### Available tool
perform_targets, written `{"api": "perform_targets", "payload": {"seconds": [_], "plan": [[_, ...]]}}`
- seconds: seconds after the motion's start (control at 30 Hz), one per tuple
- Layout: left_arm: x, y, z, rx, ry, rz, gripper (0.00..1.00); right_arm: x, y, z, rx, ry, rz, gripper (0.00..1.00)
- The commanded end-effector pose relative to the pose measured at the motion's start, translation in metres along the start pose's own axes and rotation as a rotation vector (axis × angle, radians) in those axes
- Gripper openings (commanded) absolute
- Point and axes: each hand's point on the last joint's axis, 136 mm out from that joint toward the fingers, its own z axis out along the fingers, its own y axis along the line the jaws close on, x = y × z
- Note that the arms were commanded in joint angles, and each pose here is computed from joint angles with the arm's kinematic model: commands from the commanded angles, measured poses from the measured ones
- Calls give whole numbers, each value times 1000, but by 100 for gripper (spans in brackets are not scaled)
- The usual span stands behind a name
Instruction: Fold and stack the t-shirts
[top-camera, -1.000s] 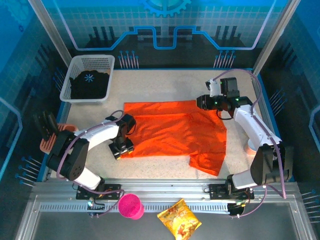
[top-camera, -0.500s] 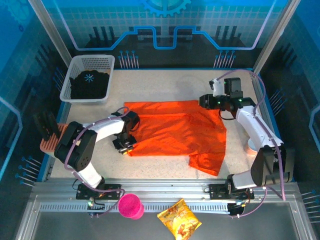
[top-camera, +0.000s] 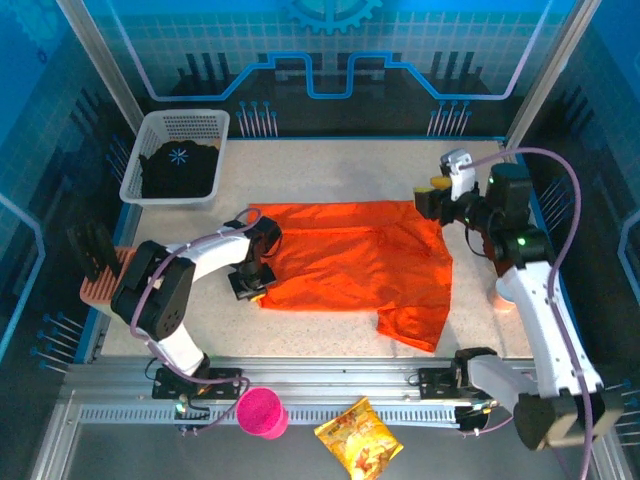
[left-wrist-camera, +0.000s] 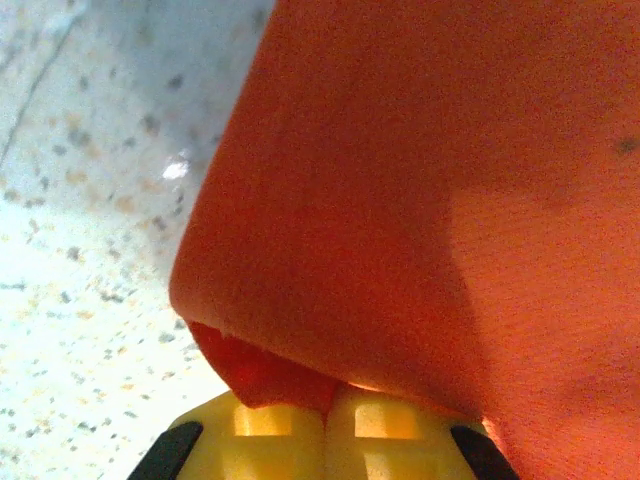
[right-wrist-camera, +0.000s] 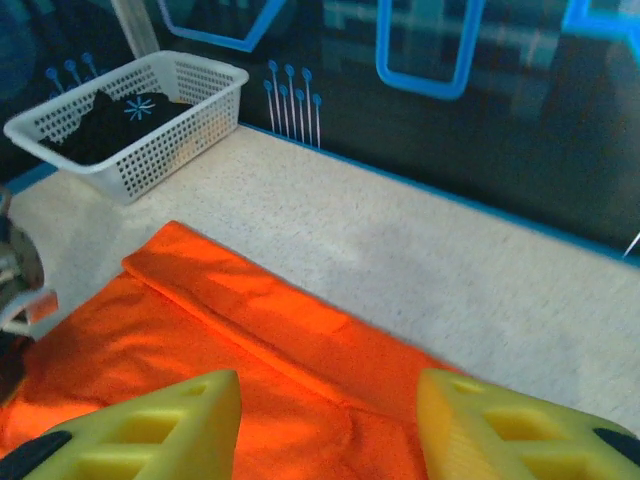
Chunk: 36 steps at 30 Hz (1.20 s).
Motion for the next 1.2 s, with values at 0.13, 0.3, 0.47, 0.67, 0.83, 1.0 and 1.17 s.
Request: {"api": "perform_targets", "payload": {"seconds": [0.13, 0.3, 0.47, 0.67, 0.83, 1.0, 1.17], "plan": [[-7, -21, -17, 148, -73, 84, 0, 44, 38, -36, -145, 200, -580, 58], [-1, -29, -19, 224, -67, 114, 0, 128, 65, -52, -377, 518, -852, 61], [1, -29, -22, 245, -75, 136, 0, 207, 81, -68, -561, 703, -985, 59], [-2, -22, -26, 221, -105, 147, 0, 294, 100, -90, -799, 838, -1125, 53], [-3, -19, -29, 218, -115, 143, 0, 322, 114, -95, -885, 842, -1123, 51], [-1, -17, -29, 226, -116, 129, 0, 344, 116, -99, -947, 893, -1152, 51], [0, -14, -29, 228, -120, 122, 0, 353, 112, -100, -976, 950, -1195, 52]]}}
